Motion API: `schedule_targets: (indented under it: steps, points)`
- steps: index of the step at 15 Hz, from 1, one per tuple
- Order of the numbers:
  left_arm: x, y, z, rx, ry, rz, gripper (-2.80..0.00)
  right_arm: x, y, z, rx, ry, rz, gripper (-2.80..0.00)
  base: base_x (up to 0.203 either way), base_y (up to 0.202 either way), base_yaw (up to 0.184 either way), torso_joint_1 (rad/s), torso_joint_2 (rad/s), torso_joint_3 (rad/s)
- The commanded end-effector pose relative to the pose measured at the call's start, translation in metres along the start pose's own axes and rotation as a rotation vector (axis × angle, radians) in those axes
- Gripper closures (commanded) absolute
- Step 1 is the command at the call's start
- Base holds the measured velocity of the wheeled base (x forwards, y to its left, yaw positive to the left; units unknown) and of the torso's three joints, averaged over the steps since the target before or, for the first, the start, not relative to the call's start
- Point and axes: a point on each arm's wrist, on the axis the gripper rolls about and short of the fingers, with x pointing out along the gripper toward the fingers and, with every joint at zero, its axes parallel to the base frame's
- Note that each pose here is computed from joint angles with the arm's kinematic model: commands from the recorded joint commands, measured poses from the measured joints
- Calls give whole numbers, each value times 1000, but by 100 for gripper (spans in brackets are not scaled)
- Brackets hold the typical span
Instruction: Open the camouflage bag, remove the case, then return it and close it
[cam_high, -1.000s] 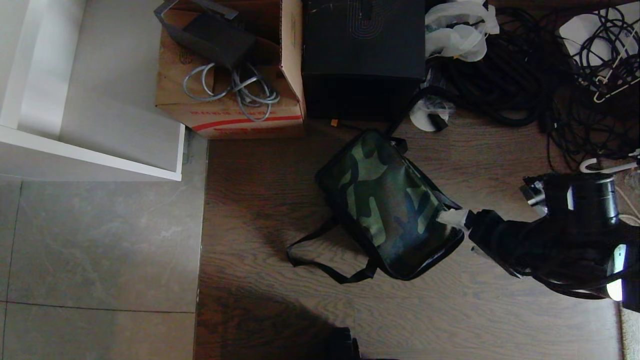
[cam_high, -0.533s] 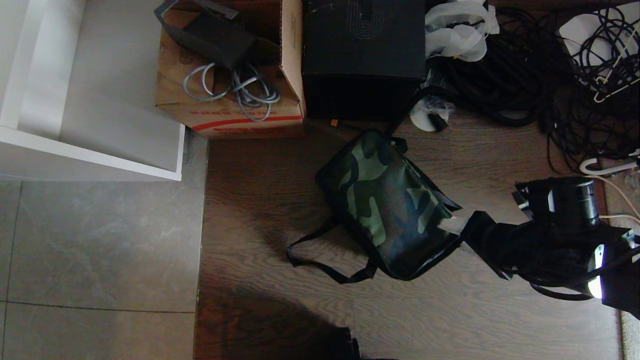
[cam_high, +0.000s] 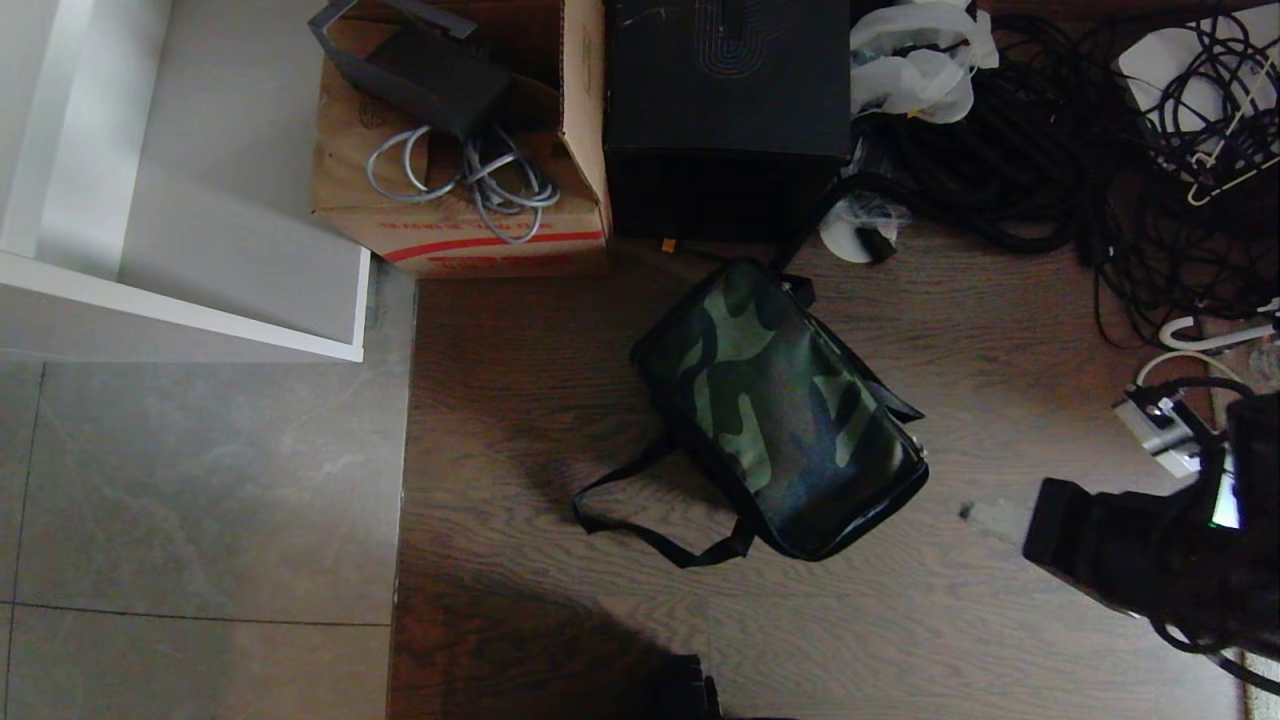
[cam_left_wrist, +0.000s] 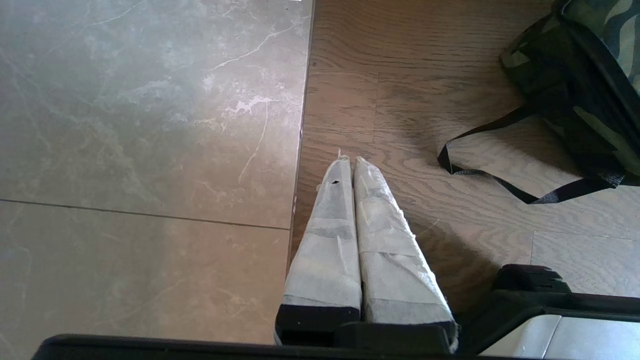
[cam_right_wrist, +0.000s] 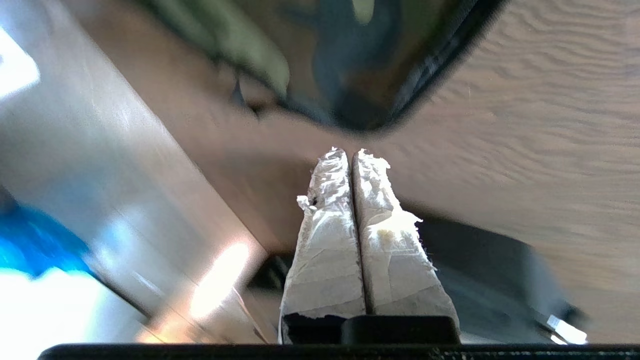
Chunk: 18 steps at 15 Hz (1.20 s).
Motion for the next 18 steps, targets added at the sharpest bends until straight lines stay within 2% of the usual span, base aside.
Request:
schedule_targets:
  steps: [1,3,5,7,9,11,16,17,18]
  points:
    - [1,0,-2,-1,8,-1,0,-57,-6,-10,-69,-38,31,0,0,0,0,0,0,0]
    - [1,0,-2,0,8,-1,0,-97,-24,-30,-139,-44,-34,0,0,0,0,0,0,0]
    - [1,0,-2,-1,7,1,0,-124,-48,-57,-217,-116,-142,0,0,0,0,0,0,0]
    - [1,0,-2,-1,7,1,0,-134,-71,-92,-294,-182,-266,0,0,0,0,0,0,0]
    - [1,0,-2,0,7,-1,0,-136,-82,-113,-434,-238,-380,0,0,0,0,0,0,0]
    - [1,0,-2,-1,7,1,0,-137,-85,-123,-511,-304,-367,0,0,0,0,0,0,0]
    - [1,0,-2,-1,7,0,0,-145,-87,-134,-552,-521,-303,0,0,0,0,0,0,0]
    - [1,0,-2,0,6,-1,0,-146,-87,-135,-555,-576,-295,0,0,0,0,0,0,0]
    - [1,0,-2,-1,8,-1,0,-147,-85,-132,-565,-671,-270,0,0,0,0,0,0,0]
